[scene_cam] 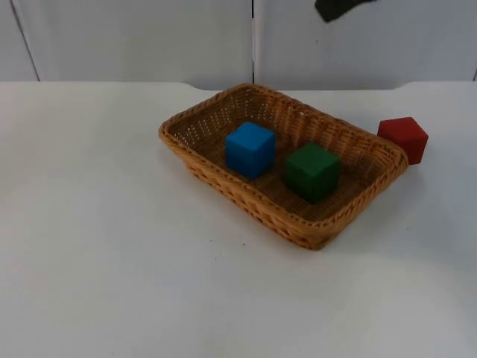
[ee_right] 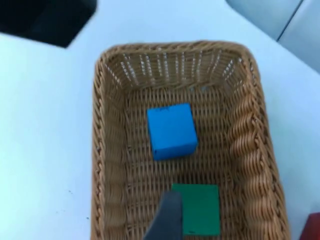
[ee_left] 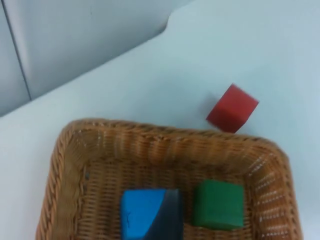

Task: Pick up one cube with each hand and place exactly two cubes into the same basket, leaving the remaining cube outside.

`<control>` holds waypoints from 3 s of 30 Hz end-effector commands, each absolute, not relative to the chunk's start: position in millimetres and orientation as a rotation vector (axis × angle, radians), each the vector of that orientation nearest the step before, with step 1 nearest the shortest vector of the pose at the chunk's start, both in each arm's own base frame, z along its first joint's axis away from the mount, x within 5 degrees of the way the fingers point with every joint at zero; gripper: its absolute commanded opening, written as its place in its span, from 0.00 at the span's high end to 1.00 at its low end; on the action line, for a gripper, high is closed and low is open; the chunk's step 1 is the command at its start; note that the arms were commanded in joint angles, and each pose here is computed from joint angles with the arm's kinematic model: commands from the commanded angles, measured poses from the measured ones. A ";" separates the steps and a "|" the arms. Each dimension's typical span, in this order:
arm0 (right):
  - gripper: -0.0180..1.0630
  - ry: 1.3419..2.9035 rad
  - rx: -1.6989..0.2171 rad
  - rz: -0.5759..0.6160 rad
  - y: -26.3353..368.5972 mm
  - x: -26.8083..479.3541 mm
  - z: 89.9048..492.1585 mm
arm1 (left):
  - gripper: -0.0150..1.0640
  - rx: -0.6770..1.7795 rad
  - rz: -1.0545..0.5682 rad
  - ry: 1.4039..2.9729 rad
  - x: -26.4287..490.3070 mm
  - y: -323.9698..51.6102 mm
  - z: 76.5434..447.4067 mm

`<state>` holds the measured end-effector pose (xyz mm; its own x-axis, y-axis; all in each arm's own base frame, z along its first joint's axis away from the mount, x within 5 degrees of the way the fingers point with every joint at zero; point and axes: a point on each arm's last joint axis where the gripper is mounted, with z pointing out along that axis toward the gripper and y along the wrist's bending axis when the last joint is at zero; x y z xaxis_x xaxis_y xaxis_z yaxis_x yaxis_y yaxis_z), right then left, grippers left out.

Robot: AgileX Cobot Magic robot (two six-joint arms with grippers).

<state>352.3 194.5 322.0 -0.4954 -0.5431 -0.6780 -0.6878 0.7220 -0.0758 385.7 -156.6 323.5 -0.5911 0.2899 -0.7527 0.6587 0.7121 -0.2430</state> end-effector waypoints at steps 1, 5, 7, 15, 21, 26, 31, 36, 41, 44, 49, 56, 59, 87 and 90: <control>0.31 2.207 -0.907 0.276 188.5 342.3 338.1 | 0.26 0.712 -0.673 2.193 375.9 -153.9 340.0; 0.31 2.188 -0.883 0.284 183.1 331.6 350.2 | 0.26 0.730 -0.675 2.168 365.9 -151.9 354.3; 0.31 2.177 -0.875 0.286 179.1 323.9 356.2 | 0.26 0.749 -0.677 2.158 359.0 -150.6 362.3; 0.31 2.153 -0.847 0.300 167.2 300.0 363.4 | 0.26 0.778 -0.674 2.144 338.1 -145.3 373.6; 0.31 2.143 -0.838 0.297 161.2 288.9 362.3 | 0.26 0.763 -0.655 2.144 325.4 -140.2 370.7; 0.31 2.149 -0.829 0.312 155.7 276.7 359.6 | 0.26 0.775 -0.615 2.159 309.6 -133.4 366.8; 0.31 2.159 -0.825 0.314 149.1 263.7 352.4 | 0.26 0.780 -0.568 2.161 289.4 -124.9 364.4; 0.31 2.150 -0.814 0.313 142.0 250.5 348.1 | 0.26 0.775 -0.554 2.153 271.2 -118.8 364.4; 0.31 2.141 -0.808 0.312 134.4 235.9 346.4 | 0.26 0.761 -0.543 2.139 252.9 -112.7 363.5; 0.31 2.131 -0.800 0.315 128.5 224.3 347.3 | 0.26 0.737 -0.526 2.119 238.7 -107.2 361.2; 0.31 2.105 -0.791 0.316 120.9 209.6 349.9 | 0.26 0.718 -0.512 2.097 217.9 -100.1 357.9; 0.31 2.036 -0.771 0.323 107.3 182.5 363.5 | 0.26 0.697 -0.496 2.065 187.3 -90.1 351.7; 0.31 2.015 -0.767 0.328 103.2 173.9 368.3 | 0.26 0.681 -0.490 2.057 178.0 -86.6 347.1; 0.31 1.870 -0.690 0.365 57.8 83.4 350.3 | 0.26 0.629 -0.446 1.903 78.0 -55.0 362.6; 0.31 1.848 -0.679 0.369 53.2 74.6 347.9 | 0.26 0.621 -0.412 1.911 67.8 -49.6 362.2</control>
<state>76.9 54.7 348.3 -0.2578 -0.2852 -0.9232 -0.6149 0.7854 -0.0709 70.5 -51.2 363.7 -0.3174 0.2303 -0.9199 0.5972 0.8020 -0.0053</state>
